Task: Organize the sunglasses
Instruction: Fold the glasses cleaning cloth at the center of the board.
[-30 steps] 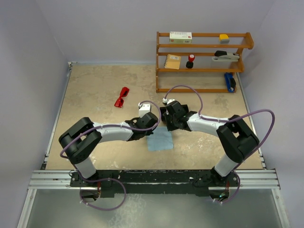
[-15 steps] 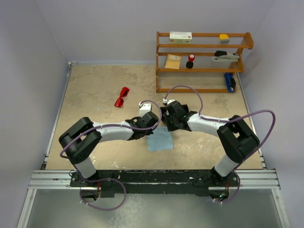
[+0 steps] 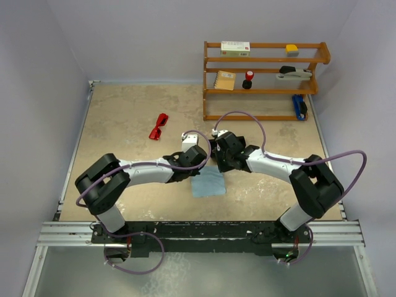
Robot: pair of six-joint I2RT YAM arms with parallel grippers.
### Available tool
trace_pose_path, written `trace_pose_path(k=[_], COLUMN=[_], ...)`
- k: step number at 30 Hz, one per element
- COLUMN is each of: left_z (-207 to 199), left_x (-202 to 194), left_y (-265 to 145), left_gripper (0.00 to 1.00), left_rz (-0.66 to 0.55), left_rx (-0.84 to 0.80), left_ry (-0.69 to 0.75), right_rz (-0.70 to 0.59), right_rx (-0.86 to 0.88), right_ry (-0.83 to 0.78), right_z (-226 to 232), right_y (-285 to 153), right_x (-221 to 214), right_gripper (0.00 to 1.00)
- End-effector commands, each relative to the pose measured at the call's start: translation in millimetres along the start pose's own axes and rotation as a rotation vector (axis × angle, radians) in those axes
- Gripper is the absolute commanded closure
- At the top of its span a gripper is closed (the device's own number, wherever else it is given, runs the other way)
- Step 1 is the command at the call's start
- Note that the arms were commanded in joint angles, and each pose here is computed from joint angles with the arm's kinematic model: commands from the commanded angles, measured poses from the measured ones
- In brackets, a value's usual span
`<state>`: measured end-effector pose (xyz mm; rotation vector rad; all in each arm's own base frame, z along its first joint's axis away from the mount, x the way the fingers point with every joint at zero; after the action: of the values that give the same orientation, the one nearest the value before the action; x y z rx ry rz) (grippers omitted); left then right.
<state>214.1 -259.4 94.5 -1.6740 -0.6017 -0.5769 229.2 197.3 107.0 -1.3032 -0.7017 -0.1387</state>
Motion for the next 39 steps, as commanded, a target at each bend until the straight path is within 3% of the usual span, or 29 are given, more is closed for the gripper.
trace_pose_path(k=[1,39], left_z=[-15,-2], left_x=[19,8], left_y=[-17,-30], left_gripper=[1.00,1.00], left_rz=[-0.062,-0.075], left_rx=[-0.067,-0.077], left_ry=[-0.019,0.010], right_rz=[-0.045,-0.027], right_rx=[0.023,0.010], right_ry=[-0.008,-0.015], right_z=[6,3], right_y=[-14,-24], right_x=[12,2], right_gripper=[1.00,1.00])
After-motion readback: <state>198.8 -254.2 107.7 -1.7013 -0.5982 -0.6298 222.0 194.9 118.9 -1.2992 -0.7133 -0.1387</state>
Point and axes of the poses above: each gripper's point midway between its finger pads, its own y axis out along the fingers, its own z axis along the line the jaws close on, x = y × z, the point moved 9 cm from there along -y, back along the fingers, and after that the axes turned 2 degrees about -y, right-handed, at the moved point
